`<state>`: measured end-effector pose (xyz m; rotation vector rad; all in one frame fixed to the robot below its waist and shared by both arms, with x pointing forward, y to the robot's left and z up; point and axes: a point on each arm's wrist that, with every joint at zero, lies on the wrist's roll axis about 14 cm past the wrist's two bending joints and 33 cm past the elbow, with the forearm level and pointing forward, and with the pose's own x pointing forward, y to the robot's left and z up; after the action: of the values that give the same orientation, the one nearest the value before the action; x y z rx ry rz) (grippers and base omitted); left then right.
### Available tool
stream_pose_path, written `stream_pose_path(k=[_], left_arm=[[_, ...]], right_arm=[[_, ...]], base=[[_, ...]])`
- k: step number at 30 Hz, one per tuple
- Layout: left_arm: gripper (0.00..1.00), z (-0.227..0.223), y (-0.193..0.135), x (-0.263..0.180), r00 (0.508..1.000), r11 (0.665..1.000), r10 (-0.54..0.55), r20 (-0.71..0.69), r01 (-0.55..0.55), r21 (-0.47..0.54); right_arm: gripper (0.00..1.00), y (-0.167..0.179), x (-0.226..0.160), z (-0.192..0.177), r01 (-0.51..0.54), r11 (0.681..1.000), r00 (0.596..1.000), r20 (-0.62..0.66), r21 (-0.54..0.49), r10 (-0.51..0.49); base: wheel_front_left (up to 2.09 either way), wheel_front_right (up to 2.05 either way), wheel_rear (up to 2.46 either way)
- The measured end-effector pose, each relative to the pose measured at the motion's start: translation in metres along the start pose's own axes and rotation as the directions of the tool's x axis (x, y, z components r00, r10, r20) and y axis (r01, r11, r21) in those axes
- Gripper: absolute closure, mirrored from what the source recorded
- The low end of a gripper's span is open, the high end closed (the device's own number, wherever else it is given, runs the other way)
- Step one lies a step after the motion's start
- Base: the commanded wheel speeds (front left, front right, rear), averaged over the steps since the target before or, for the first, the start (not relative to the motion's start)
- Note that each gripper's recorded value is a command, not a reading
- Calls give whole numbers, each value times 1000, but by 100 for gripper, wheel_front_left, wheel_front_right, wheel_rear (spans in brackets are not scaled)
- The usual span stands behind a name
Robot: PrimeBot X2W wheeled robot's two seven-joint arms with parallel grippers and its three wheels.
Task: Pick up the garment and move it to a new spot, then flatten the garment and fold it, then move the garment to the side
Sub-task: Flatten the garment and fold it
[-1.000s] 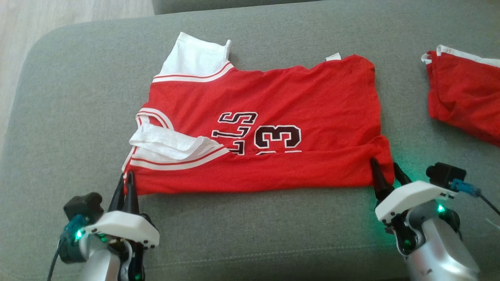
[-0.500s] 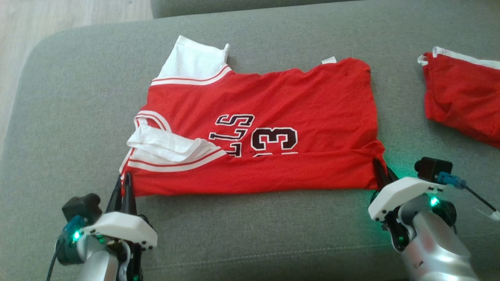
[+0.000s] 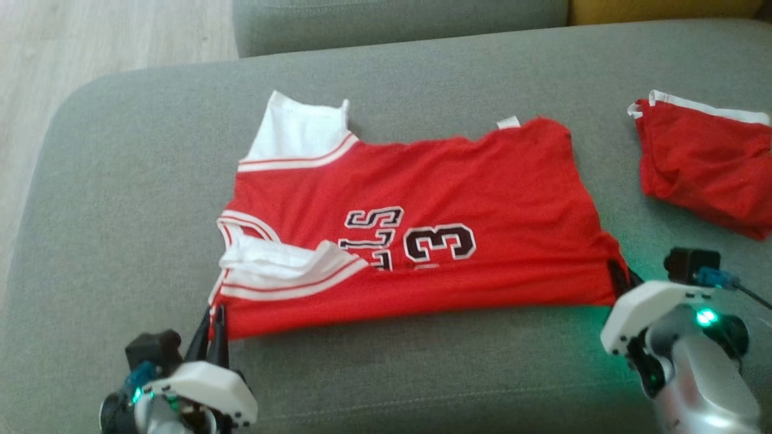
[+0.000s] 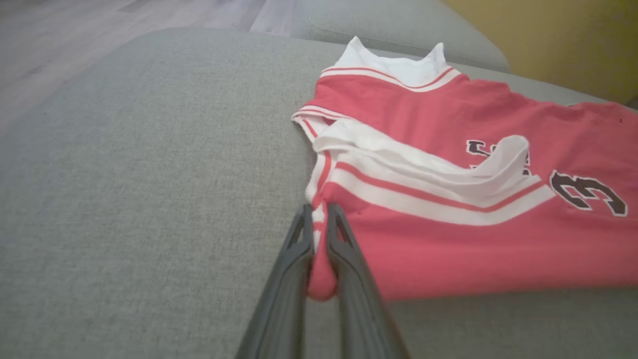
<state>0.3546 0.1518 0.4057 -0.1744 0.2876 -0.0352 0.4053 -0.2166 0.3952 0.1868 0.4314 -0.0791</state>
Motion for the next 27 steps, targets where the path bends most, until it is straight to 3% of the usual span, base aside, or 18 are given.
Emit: stream_pose_path(k=[12, 13, 14, 15, 19, 23, 27], left_arm=[[100, -35, 2, -25, 991, 1000, 5, -134, -3, 17], [60, -41, 2, -26, 986, 1000, 2, -166, 2, 24], [9, -47, 1, -28, 982, 999, -2, -191, 8, 31], [0, -51, 2, -29, 977, 999, -2, -212, 10, 38], [0, -50, 9, -27, 977, 998, 22, -211, -10, 56], [0, -29, 17, -21, 991, 998, 55, -123, -50, 45], [0, 26, 22, -5, 993, 997, 78, 84, -77, -16]], right_arm=[[100, -13, -33, -32, 35, 999, 984, -176, -17, -37], [0, -15, -37, -34, 40, 999, 981, -189, -16, -42], [0, -16, -38, -34, 42, 999, 980, -193, -16, -45], [0, -17, -40, -33, 47, 999, 980, -191, -15, -49], [0, -24, -42, -14, 64, 998, 989, -133, 8, -62], [0, -23, -41, 13, 60, 998, 998, -30, 13, -59], [0, -11, -41, 54, 25, 1000, 990, 142, 3, -25]], base=[[0, 0, 0], [0, 0, 0], [0, 0, 0], [0, 0, 0], [0, 0, 0], [0, 0, 0], [0, 0, 0]])
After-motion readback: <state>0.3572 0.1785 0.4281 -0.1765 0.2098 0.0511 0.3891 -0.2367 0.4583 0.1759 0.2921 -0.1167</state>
